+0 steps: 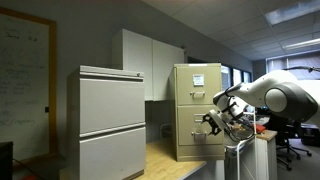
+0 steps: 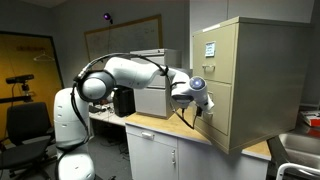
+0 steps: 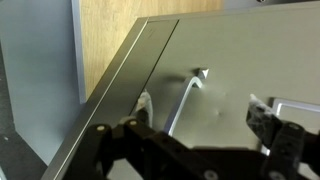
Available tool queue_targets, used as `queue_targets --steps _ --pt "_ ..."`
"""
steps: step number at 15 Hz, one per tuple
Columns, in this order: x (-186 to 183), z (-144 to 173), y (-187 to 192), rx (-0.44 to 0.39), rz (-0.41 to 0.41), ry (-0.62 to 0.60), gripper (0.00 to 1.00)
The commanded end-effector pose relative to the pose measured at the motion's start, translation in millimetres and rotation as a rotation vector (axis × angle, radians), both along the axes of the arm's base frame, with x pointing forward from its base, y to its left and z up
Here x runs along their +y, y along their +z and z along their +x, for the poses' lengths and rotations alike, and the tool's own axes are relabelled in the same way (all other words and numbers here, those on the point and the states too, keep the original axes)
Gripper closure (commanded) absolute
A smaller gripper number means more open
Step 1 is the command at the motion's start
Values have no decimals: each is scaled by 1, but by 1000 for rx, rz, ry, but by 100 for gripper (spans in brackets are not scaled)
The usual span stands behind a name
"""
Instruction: Open the bottom drawer of the file cabinet to the right
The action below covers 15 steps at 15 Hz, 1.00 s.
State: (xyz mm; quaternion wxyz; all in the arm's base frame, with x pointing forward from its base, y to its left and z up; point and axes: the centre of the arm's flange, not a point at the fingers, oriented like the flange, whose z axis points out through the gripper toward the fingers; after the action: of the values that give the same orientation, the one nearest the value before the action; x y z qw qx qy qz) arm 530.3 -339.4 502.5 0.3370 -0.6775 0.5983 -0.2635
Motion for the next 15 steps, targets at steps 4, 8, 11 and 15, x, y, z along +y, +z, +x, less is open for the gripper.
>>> queue_targets --steps 4,8,11,15 --pt "-25 30 -25 19 35 0 0" --pt "-31 42 -51 42 66 -4 0" --pt "-36 46 -69 82 81 2 26" --pt "-40 42 -68 109 68 10 57"
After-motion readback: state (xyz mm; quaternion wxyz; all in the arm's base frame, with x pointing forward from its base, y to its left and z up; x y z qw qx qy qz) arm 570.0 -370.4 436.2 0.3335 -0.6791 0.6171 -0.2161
